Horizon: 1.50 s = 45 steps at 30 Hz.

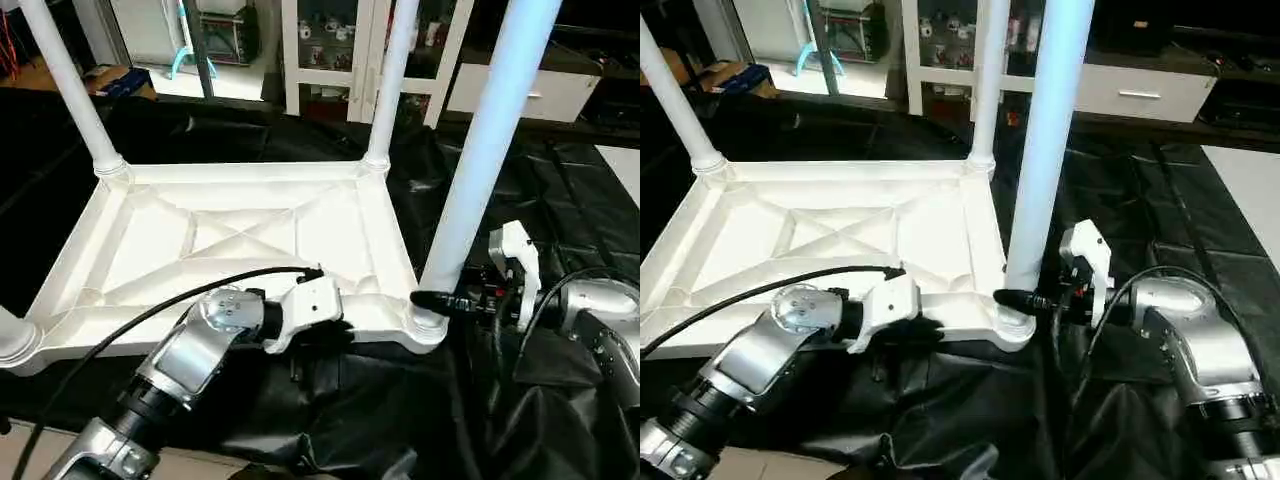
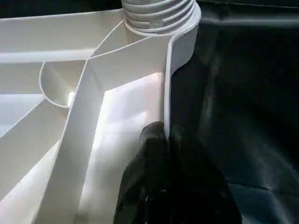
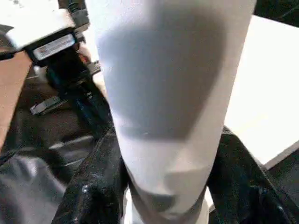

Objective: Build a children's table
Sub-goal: Insert table leg to table base

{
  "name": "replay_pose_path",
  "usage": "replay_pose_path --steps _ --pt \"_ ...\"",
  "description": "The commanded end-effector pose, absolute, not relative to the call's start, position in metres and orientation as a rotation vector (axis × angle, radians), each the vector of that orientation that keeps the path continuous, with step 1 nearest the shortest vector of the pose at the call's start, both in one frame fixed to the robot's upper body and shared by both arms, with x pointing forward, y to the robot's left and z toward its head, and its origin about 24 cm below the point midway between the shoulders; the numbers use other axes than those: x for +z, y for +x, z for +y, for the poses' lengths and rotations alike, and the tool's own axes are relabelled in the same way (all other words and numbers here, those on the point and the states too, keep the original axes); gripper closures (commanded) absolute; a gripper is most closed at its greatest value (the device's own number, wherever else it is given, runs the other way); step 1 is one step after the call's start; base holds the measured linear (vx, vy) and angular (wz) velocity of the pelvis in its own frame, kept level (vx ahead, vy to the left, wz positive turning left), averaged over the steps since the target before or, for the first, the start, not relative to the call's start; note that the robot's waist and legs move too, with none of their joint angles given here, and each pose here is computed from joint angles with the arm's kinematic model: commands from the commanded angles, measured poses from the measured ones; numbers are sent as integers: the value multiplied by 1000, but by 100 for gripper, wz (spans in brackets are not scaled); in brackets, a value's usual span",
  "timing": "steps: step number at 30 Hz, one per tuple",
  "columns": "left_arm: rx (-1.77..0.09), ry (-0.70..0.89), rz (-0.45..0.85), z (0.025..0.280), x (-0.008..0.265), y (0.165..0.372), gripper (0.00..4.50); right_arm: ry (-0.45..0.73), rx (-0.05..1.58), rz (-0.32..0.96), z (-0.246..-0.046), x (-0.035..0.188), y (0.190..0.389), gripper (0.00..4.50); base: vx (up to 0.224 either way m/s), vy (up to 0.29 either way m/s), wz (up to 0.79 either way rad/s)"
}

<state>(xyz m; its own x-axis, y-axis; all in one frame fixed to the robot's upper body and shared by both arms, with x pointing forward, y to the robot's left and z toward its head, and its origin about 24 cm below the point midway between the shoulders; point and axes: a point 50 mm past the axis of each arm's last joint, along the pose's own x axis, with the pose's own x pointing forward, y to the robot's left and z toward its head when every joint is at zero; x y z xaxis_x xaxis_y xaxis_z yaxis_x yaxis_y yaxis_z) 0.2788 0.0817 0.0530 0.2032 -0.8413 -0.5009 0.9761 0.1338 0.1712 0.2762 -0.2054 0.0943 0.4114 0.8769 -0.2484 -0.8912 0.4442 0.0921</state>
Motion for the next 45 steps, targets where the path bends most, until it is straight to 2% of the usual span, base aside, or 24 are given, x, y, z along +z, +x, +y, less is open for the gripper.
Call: replay_pose_path --steps 1,11,15,18,23,24,29,30,36,37,40,41,45 --pt "-1228 518 297 71 57 290 450 -21 1080 266 -199 92 276 259 0 0 0" --pt "-1097 475 305 55 60 301 450 -7 910 225 -198 81 280 259 0 0 0" --pt "-1059 462 308 51 62 304 450 7 864 210 -191 77 281 260 0 0 0" --pt "-1078 469 300 51 62 303 450 12 879 197 -188 79 280 261 0 0 0" --pt "-1240 511 268 57 57 288 450 -28 973 173 -185 88 274 261 0 0 0" --pt "-1317 544 264 62 54 280 450 -45 1020 184 -187 90 269 261 0 0 0" --pt "-1397 538 269 69 52 271 450 -67 1068 196 -193 93 264 261 0 0 0" --pt "-1433 521 288 78 50 267 450 -92 1111 224 -201 93 259 261 0 0 0" --pt "-1457 495 287 92 53 267 450 -81 1165 249 -208 98 257 261 0 0 0" --pt "-1461 493 283 94 54 268 450 -78 1172 248 -208 99 256 193 0 0 0" --pt "-1463 492 278 96 56 268 450 -77 1182 247 -208 100 256 193 0 0 0" --pt "-1463 492 278 96 56 268 450 -77 1182 247 -208 100 256 161 0 0 0" --pt "-1468 492 276 97 56 268 450 -145 1168 238 -208 97 259 161 0 0 0"
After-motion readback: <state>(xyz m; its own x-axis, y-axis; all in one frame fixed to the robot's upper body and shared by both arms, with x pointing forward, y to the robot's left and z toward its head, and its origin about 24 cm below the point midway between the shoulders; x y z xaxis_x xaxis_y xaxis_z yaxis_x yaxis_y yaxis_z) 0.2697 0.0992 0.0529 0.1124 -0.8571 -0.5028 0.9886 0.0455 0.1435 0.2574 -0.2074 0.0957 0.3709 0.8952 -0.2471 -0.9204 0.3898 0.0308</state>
